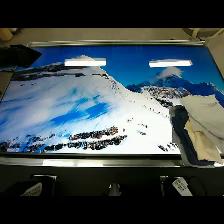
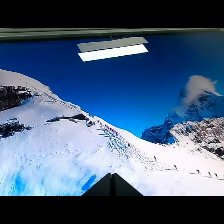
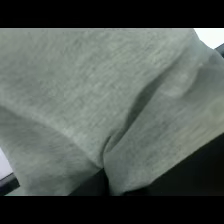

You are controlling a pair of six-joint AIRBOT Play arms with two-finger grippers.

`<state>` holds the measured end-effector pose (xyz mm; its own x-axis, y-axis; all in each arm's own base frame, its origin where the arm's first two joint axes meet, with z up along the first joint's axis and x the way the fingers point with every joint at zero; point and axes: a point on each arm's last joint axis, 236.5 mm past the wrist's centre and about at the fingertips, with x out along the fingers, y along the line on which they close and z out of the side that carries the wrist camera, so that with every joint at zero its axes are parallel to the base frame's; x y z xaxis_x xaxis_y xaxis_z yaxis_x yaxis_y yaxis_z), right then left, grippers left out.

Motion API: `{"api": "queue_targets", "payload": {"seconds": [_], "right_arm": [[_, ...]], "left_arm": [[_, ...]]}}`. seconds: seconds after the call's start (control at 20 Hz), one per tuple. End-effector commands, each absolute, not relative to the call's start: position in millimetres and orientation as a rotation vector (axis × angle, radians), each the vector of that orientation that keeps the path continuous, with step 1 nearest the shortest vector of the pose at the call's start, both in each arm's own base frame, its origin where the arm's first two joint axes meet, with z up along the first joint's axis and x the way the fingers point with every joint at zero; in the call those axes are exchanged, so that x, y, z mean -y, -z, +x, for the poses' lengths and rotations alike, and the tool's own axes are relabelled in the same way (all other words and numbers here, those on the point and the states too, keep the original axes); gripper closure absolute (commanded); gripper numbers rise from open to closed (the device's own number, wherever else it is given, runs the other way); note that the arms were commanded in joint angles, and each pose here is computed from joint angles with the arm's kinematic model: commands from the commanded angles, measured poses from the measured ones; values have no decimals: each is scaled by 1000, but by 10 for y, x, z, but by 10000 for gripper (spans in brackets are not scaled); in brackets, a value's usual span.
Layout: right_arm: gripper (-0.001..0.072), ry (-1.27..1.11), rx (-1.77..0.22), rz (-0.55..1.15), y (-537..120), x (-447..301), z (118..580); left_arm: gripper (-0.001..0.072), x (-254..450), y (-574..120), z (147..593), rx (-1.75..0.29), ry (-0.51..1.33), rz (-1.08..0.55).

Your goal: Fold the shirts.

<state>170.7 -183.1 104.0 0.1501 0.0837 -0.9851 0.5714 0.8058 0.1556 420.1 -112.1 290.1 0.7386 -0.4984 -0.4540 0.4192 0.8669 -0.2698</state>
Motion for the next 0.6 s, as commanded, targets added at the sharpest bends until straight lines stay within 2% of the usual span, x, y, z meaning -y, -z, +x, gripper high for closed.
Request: {"api": "queue_targets", "payload": {"seconds": [0.0, 0.15, 0.2, 0.25, 0.35, 0.4, 0.55], "right_arm": [[684, 378, -1512, 622, -512, 1552, 1370], [671, 378, -1523, 639, -346, 1493, 1333], [558, 393, -1496, 622, -348, 1557, 1380], [409, 384, -1467, 606, -380, 1589, 1446], [126, 353, -1409, 467, -587, 1766, 1556], [95, 385, -1352, 385, -782, 1944, 1639], [116, 553, -951, 89, -1974, 2624, 2220]], "left_arm": [[681, 1123, -2887, 4213, -544, 506, -154], [682, 1123, -2885, 4213, -545, 506, -154], [681, 1123, -2885, 4213, -545, 506, -154], [681, 1123, -2887, 4213, -544, 506, -155], [681, 1123, -2891, 4213, -543, 506, -155], [682, 1123, -2903, 4213, -540, 506, -154], [682, 1095, -3128, 4261, -469, 492, -149]]}}
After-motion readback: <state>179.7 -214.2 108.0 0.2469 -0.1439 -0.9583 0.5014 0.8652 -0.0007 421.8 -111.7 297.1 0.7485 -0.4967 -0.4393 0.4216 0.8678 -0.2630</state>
